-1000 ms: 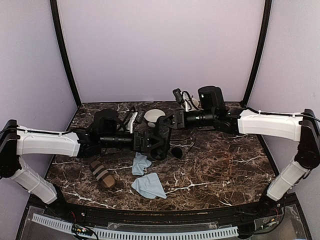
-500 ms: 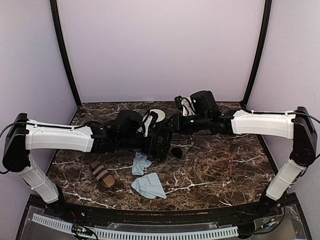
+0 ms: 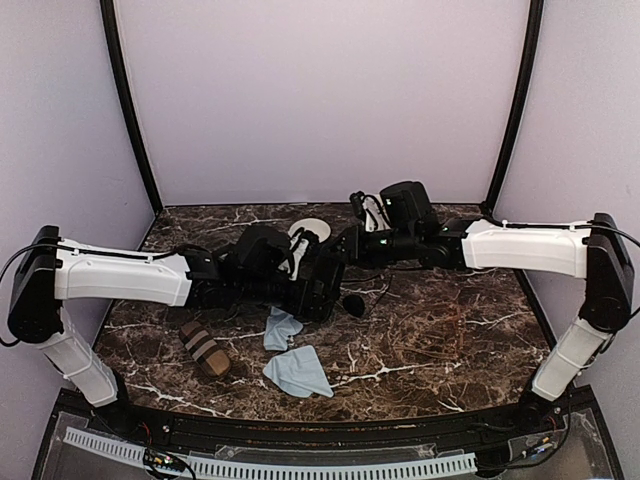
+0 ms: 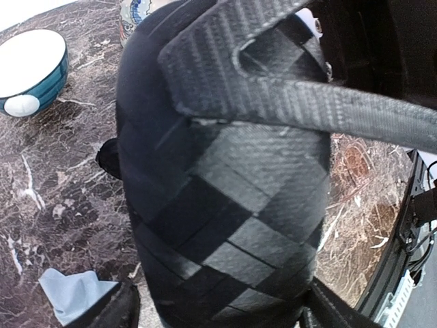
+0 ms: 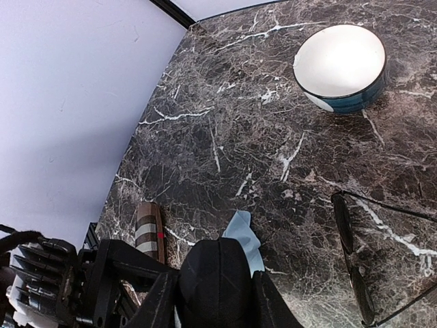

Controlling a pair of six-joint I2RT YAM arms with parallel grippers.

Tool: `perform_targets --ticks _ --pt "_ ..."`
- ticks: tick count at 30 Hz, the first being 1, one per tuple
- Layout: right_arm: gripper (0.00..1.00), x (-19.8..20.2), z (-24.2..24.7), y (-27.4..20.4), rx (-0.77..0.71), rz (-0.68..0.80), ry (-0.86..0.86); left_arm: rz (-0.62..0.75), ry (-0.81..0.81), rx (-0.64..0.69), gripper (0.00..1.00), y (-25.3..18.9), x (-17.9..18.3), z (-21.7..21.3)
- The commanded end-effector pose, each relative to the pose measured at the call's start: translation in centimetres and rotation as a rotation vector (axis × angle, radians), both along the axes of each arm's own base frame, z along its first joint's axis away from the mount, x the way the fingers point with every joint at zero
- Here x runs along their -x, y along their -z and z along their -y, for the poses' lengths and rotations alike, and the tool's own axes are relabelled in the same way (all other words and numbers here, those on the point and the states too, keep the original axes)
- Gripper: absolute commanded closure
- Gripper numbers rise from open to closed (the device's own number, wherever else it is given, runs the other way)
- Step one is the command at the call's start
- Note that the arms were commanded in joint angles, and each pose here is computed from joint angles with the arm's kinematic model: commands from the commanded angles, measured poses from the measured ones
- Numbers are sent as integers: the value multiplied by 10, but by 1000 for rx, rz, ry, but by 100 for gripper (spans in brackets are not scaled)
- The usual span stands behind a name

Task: Organize the sunglasses
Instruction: Pass from the right arm to the left

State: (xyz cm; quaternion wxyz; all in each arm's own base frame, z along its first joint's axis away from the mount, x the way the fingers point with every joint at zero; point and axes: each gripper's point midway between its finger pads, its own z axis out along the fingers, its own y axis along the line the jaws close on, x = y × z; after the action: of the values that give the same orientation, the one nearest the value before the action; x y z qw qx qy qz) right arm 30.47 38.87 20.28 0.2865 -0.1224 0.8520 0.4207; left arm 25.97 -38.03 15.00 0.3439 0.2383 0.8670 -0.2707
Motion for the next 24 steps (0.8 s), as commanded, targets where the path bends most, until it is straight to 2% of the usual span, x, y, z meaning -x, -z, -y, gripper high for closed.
perform_targets --ticks 1,5,8,11,14,16,19,20,24 --pt "100 -3 -10 -16 -44 39 -10 27 17 17 25 -8 2 2" --pt "100 -2 -10 -15 -40 44 -17 53 12 49 35 -17 3 -1" --pt "99 -2 -9 -12 -37 48 -23 74 15 60 46 -22 3 -4" --pt "94 -1 -10 -11 -44 47 -36 76 19 60 58 -22 4 -5" --pt "84 0 -10 -12 -49 50 -43 73 14 62 69 -22 4 -7" --pt "66 0 -8 -14 -51 56 -49 69 4 69 78 -23 4 -11" --pt "37 -1 -1 -26 -75 89 -58 53 -4 92 87 -24 1 -17" --pt "31 2 4 -14 -62 78 -69 43 -2 105 89 -25 0 -20" --pt "13 17 16 -44 -144 185 -173 18 48 205 99 -37 -1 -30"
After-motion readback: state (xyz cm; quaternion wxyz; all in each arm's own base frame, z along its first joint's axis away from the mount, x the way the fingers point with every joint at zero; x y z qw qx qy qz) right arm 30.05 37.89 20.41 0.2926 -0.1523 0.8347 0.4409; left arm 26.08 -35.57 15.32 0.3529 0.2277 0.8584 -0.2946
